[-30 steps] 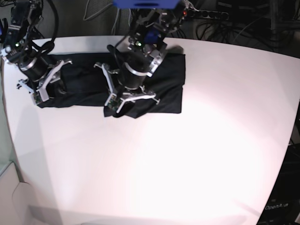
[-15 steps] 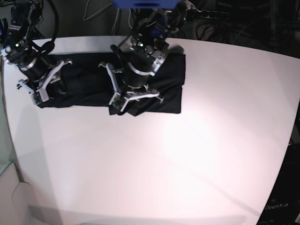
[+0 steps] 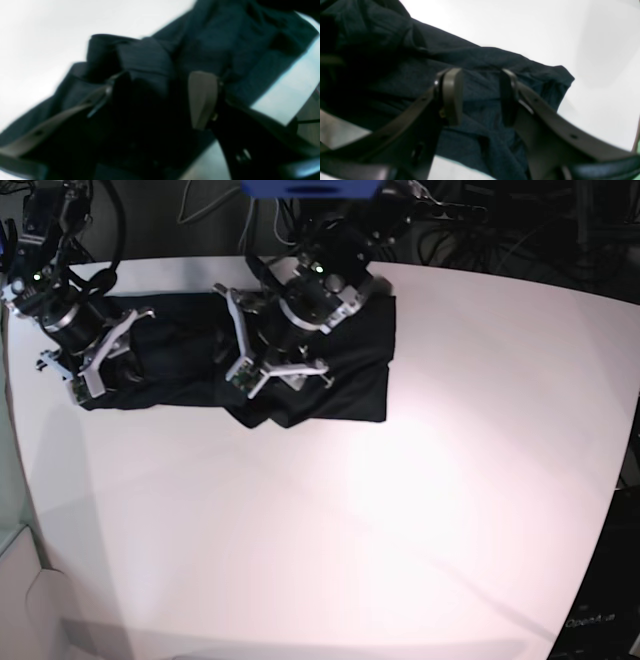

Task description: Fold the T-shirt properly

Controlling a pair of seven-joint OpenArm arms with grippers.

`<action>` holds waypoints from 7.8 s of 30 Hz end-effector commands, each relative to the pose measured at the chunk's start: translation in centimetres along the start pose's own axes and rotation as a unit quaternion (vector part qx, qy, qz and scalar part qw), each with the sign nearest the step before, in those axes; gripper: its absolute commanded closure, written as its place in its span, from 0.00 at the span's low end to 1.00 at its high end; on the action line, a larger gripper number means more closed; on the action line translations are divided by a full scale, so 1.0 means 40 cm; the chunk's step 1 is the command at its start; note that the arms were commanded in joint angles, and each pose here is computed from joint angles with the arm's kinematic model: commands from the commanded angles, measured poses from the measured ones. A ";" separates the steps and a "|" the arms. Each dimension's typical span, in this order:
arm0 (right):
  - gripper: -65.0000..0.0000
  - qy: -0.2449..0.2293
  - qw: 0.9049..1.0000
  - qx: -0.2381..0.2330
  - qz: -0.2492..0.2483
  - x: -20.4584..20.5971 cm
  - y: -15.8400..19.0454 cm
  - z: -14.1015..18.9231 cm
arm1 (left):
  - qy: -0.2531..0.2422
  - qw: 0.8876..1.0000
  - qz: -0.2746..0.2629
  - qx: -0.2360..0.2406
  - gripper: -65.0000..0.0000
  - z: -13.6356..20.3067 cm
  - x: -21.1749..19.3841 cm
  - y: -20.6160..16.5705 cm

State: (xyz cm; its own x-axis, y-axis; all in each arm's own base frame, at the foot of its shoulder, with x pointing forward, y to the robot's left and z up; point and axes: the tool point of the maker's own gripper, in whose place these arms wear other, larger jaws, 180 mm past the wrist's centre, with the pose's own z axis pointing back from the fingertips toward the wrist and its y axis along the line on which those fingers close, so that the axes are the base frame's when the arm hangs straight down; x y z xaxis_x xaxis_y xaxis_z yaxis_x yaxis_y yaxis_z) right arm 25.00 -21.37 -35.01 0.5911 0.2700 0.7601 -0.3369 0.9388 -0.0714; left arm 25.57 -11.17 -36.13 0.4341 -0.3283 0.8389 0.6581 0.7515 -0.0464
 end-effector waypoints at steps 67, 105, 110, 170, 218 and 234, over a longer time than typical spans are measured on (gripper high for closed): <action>0.45 0.026 0.989 -0.068 -0.126 -0.120 -0.222 -0.039 | 0.122 0.979 0.064 0.150 1.00 0.068 -0.284 0.313; 1.00 0.008 0.982 -0.030 -0.188 -0.133 -0.115 -0.111 | 0.064 0.982 0.043 0.175 1.00 0.088 -0.159 0.374; 1.00 -0.021 0.988 -0.047 -0.143 -0.060 -0.127 -0.065 | 0.026 0.983 0.033 0.180 1.00 0.116 -0.088 0.374; 1.00 -0.069 0.956 0.280 -0.050 0.268 0.601 -0.196 | 0.106 0.964 0.088 0.229 1.00 0.159 -0.272 0.460; 1.00 -0.081 0.922 0.365 -0.098 0.329 0.750 -0.252 | 0.046 0.929 0.105 0.352 1.00 0.392 -0.216 0.605; 0.98 -0.058 0.924 0.366 -0.099 0.312 0.750 -0.290 | 0.060 0.924 0.112 0.361 1.00 0.412 -0.247 0.612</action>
State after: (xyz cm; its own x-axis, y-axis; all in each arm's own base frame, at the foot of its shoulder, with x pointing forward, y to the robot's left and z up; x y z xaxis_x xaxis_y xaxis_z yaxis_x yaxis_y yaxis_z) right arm 29.50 12.01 -37.37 0.6661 0.0930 0.7400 -0.6403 0.5802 0.5034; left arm 26.64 19.79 -37.63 0.6352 -0.1425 0.7590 -0.0111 0.9810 0.1935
